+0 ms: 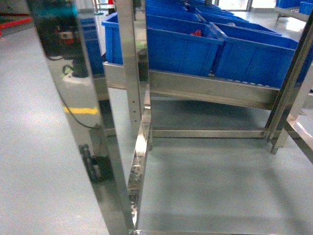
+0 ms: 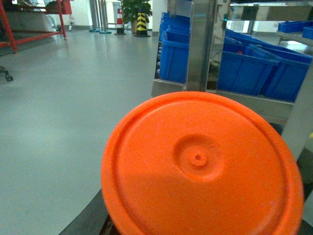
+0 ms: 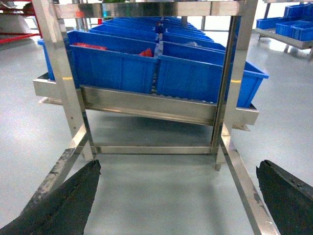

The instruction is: Pick capacitor and pack into box

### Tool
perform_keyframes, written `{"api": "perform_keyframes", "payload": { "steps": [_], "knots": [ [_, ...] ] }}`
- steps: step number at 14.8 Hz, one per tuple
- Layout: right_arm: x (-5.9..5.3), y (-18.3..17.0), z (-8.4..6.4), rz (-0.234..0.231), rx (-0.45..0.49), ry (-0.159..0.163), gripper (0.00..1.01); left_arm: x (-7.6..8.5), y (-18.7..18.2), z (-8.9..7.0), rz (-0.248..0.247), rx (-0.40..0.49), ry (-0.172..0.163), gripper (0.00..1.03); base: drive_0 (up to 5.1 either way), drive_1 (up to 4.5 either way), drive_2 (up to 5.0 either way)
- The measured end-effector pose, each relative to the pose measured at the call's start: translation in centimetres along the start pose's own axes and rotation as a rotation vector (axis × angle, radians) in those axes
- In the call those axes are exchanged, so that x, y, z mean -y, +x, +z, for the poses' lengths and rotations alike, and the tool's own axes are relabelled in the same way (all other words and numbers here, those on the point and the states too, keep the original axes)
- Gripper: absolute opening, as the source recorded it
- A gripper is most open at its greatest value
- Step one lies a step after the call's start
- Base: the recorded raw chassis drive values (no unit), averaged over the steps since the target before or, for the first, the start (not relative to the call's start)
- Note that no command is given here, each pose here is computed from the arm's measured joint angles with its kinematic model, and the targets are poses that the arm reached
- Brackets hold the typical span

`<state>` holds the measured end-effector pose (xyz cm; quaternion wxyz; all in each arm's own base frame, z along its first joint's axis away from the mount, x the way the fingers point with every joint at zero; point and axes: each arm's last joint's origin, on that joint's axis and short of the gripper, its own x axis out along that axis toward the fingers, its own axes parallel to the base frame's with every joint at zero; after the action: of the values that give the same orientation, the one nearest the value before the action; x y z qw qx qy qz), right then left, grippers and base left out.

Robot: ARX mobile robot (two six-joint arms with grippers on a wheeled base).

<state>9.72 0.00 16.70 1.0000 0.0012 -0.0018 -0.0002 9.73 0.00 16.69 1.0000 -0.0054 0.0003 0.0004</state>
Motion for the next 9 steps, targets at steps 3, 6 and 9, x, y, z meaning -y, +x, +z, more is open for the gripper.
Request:
{"api": "perform_keyframes", "payload": {
  "steps": [3,6,9],
  "knots": [
    [0.0,0.0,0.0,0.0,0.0,0.0,0.98,0.0,0.0,0.01,0.0,0.001,0.0,0.44,-5.0,2.44,2.4],
    [0.0,0.0,0.01,0.0,0.001,0.0,0.98,0.0,0.0,0.02,-0.002,0.002,0.0,0.44,-4.9,2.5,2.5],
    [0.0,0.0,0.04,0.0,0.004,0.0,0.98,0.0,0.0,0.01,0.0,0.001,0.0,0.44,-4.9,2.49,2.5]
  ]
}}
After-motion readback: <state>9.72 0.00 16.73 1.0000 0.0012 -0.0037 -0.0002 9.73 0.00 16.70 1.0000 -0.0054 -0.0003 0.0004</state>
